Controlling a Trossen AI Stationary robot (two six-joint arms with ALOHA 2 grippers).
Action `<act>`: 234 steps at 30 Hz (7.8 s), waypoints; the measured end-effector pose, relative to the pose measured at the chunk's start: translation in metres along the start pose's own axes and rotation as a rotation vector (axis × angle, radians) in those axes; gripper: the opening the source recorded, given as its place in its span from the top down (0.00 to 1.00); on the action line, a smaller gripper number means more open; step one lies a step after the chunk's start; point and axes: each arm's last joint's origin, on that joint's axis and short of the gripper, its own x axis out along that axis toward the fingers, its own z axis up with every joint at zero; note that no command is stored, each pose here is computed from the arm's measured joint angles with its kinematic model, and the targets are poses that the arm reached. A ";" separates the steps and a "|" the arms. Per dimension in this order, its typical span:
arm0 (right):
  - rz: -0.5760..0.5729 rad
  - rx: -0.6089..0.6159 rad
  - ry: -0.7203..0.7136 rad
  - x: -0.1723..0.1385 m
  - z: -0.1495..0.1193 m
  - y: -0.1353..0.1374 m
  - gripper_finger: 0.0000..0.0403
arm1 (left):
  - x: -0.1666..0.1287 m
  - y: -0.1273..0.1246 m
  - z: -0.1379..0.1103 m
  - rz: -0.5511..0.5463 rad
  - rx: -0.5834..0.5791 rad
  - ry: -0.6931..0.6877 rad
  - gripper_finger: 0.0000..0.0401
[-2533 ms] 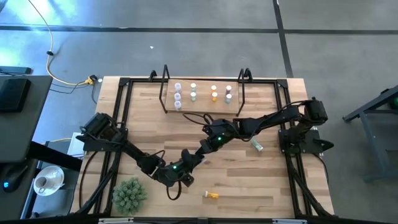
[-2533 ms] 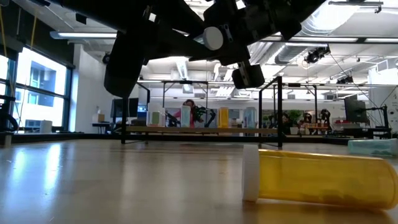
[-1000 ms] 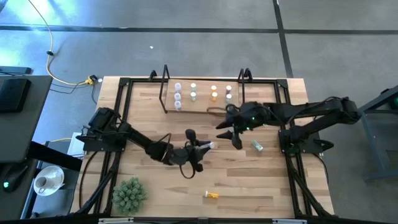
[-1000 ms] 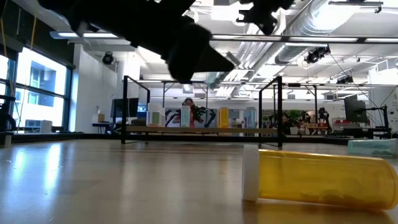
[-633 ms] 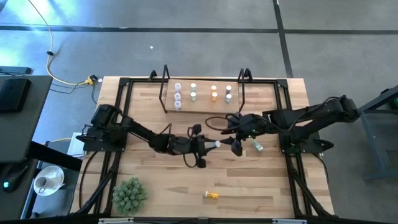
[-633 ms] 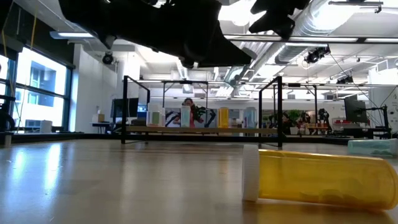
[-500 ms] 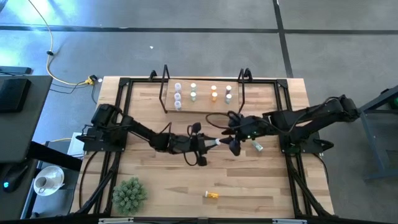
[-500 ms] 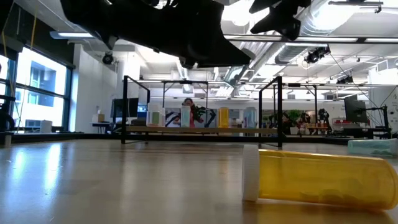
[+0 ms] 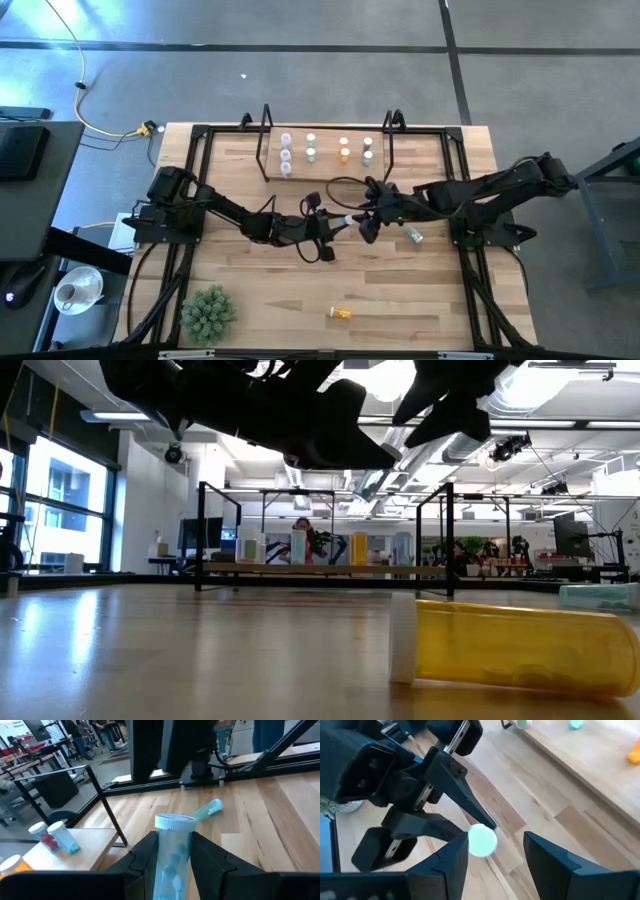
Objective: Pick and place medicine bottles onto shelf by color
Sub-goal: Put the blue pill bottle on the shelf aligned with the other blue pill bottles
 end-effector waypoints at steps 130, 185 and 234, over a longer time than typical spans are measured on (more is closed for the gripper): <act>-0.046 -0.518 0.477 0.049 0.108 -0.081 0.73 | -0.079 0.034 -0.001 -0.465 -0.344 0.028 0.39; -0.170 -0.371 0.583 0.103 0.111 -0.149 0.74 | -0.078 0.034 -0.002 -0.462 -0.336 0.031 0.39; 0.142 -0.492 0.438 0.009 0.139 -0.062 0.62 | -0.078 0.035 -0.011 -0.394 -0.264 0.108 0.39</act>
